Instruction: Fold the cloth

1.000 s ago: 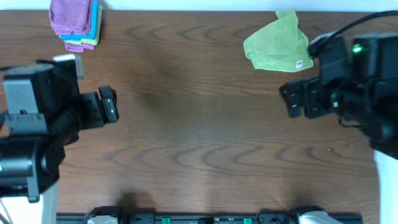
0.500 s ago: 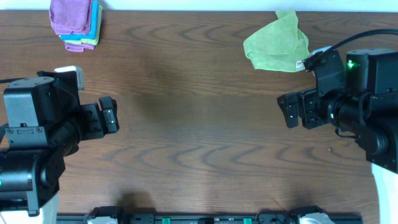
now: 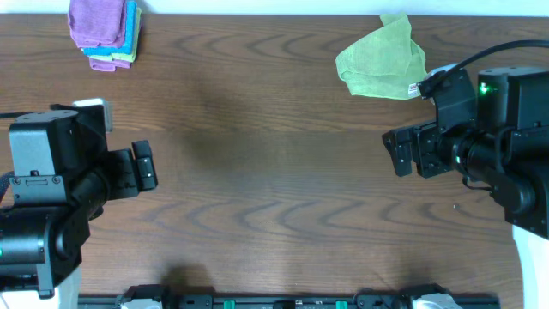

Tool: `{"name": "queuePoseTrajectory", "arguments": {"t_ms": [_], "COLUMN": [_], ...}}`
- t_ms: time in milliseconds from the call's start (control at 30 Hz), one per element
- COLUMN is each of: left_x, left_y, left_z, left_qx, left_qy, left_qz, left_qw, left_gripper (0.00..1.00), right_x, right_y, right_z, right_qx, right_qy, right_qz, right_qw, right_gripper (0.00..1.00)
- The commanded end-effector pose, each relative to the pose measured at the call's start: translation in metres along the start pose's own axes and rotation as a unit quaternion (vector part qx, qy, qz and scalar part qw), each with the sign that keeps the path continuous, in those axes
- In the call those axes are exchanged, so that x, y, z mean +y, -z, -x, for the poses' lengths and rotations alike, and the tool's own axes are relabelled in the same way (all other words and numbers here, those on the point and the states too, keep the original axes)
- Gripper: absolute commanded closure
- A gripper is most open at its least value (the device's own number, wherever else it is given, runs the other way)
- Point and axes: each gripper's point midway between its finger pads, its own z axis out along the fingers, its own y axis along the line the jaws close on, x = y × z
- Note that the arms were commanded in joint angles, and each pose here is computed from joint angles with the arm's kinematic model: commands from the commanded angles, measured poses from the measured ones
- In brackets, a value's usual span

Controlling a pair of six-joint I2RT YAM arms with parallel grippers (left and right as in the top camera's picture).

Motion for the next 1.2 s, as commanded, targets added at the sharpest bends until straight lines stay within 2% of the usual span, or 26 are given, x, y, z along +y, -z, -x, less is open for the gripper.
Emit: {"name": "queuePoseTrajectory", "arguments": {"t_ms": [0,167,400,533,733,1167], "left_x": [0.018,0.018,0.015,0.011,0.015,0.027], "left_y": [0.0,0.001,-0.021,-0.053,-0.086,-0.126], "left_z": [-0.001,0.003,0.018,-0.003,-0.041,-0.094], "left_qx": [0.002,-0.013,-0.152,-0.225,-0.286,-0.314], "left_qy": [-0.013,-0.012,0.003,0.012,0.036,0.066], "left_qz": [0.052,0.054,0.038,0.019,0.009,0.017], "left_qw": [0.999,0.998,0.988,0.974,0.958,0.947], "left_gripper": [0.05,0.05,0.05,0.05,0.05,0.05], "right_x": [0.001,0.001,0.001,0.001,0.001,0.001], "right_y": [0.001,0.001,0.001,0.001,0.001,0.001], "right_z": [0.001,0.001,0.001,0.001,0.001,0.001], "right_qx": [-0.002,-0.002,-0.002,-0.002,-0.002,-0.002], "right_qy": [0.004,0.004,0.004,0.004,0.004,0.004], "right_qz": [0.0,0.0,0.0,0.0,0.0,0.0], "right_qw": [1.0,1.0,1.0,1.0,1.0,1.0], "right_gripper": [0.01,0.01,0.01,0.01,0.01,0.01]}}
